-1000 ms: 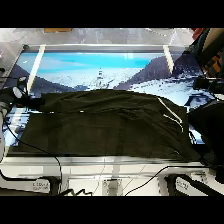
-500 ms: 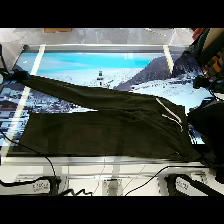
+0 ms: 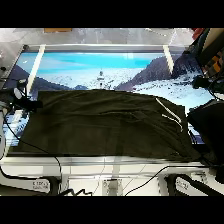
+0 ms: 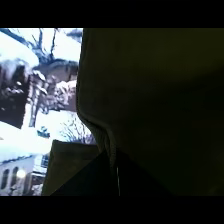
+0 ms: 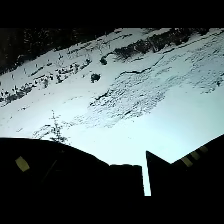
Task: Fold the clothes and pants, and hang the long-sleeved shirts on hangers.
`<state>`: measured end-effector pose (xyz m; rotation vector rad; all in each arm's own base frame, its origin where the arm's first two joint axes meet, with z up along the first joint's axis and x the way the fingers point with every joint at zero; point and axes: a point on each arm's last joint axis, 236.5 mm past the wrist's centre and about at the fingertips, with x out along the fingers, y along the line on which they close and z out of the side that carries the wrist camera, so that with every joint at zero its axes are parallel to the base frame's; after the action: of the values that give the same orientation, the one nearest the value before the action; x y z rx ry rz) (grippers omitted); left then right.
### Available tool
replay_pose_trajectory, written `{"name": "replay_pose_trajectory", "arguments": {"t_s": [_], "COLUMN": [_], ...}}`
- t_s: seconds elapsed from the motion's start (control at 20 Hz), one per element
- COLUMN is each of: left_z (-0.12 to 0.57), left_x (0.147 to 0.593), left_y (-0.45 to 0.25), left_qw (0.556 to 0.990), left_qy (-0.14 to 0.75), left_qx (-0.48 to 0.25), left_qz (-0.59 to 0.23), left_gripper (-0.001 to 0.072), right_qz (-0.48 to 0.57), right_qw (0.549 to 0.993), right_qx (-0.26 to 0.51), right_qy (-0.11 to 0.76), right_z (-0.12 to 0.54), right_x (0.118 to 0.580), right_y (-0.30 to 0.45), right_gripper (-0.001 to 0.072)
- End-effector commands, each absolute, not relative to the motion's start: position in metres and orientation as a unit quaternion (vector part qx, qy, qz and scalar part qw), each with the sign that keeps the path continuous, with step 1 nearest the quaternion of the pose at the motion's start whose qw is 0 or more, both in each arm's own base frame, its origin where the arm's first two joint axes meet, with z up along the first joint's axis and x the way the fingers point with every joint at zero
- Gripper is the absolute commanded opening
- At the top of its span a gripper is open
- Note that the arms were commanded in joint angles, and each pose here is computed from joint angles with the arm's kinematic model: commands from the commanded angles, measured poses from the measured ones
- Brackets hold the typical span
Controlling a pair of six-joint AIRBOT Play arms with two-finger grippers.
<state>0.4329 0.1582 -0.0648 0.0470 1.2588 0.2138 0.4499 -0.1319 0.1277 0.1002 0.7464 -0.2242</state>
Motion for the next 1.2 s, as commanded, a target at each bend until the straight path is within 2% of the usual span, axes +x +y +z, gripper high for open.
{"name": "replay_pose_trajectory", "arguments": {"t_s": [0.0, 0.45, 0.5, 0.55, 0.6, 0.7, 0.8, 0.9, 1.05, 1.1, 1.15], "left_z": [-0.085, -0.069, -0.067, -0.065, -0.065, -0.063, -0.062, -0.062, -0.060, -0.060, -0.060], "left_x": [0.420, 0.464, 0.466, 0.469, 0.470, 0.473, 0.474, 0.476, 0.479, 0.479, 0.479], "left_y": [0.164, 0.175, 0.178, 0.178, 0.178, 0.179, 0.179, 0.179, 0.180, 0.180, 0.180], "left_qw": [0.782, 0.838, 0.841, 0.844, 0.846, 0.849, 0.851, 0.852, 0.856, 0.856, 0.856], "left_qy": [0.614, 0.532, 0.526, 0.521, 0.518, 0.512, 0.509, 0.507, 0.500, 0.500, 0.500], "left_qx": [0.038, 0.056, 0.058, 0.059, 0.060, 0.061, 0.062, 0.062, 0.064, 0.063, 0.063], "left_qz": [0.101, 0.109, 0.112, 0.112, 0.112, 0.112, 0.113, 0.113, 0.113, 0.113, 0.113], "left_gripper": [0.0020, 0.0021, 0.0021, 0.0021, 0.0021, 0.0021, 0.0021, 0.0021, 0.0021, 0.0021, 0.0021], "right_qz": [-0.109, -0.114, -0.123, -0.133, -0.142, -0.163, -0.162, -0.114, -0.055, -0.050, -0.044], "right_qw": [0.923, 0.923, 0.918, 0.909, 0.898, 0.866, 0.840, 0.824, 0.781, 0.765, 0.749], "right_qx": [0.050, 0.038, 0.024, 0.022, 0.032, 0.088, 0.194, 0.292, 0.380, 0.390, 0.400], "right_qy": [0.365, 0.367, 0.376, 0.393, 0.415, 0.464, 0.480, 0.471, 0.493, 0.511, 0.526], "right_z": [0.127, 0.126, 0.119, 0.105, 0.088, 0.047, 0.014, -0.002, -0.030, -0.043, -0.056], "right_x": [0.450, 0.450, 0.449, 0.446, 0.441, 0.426, 0.419, 0.424, 0.414, 0.407, 0.404], "right_y": [-0.131, -0.136, -0.144, -0.155, -0.167, -0.189, -0.197, -0.187, -0.174, -0.172, -0.167], "right_gripper": [0.0559, 0.0557, 0.0496, 0.0379, 0.0341, 0.0334, 0.0326, 0.0323, 0.0329, 0.0400, 0.0535]}}
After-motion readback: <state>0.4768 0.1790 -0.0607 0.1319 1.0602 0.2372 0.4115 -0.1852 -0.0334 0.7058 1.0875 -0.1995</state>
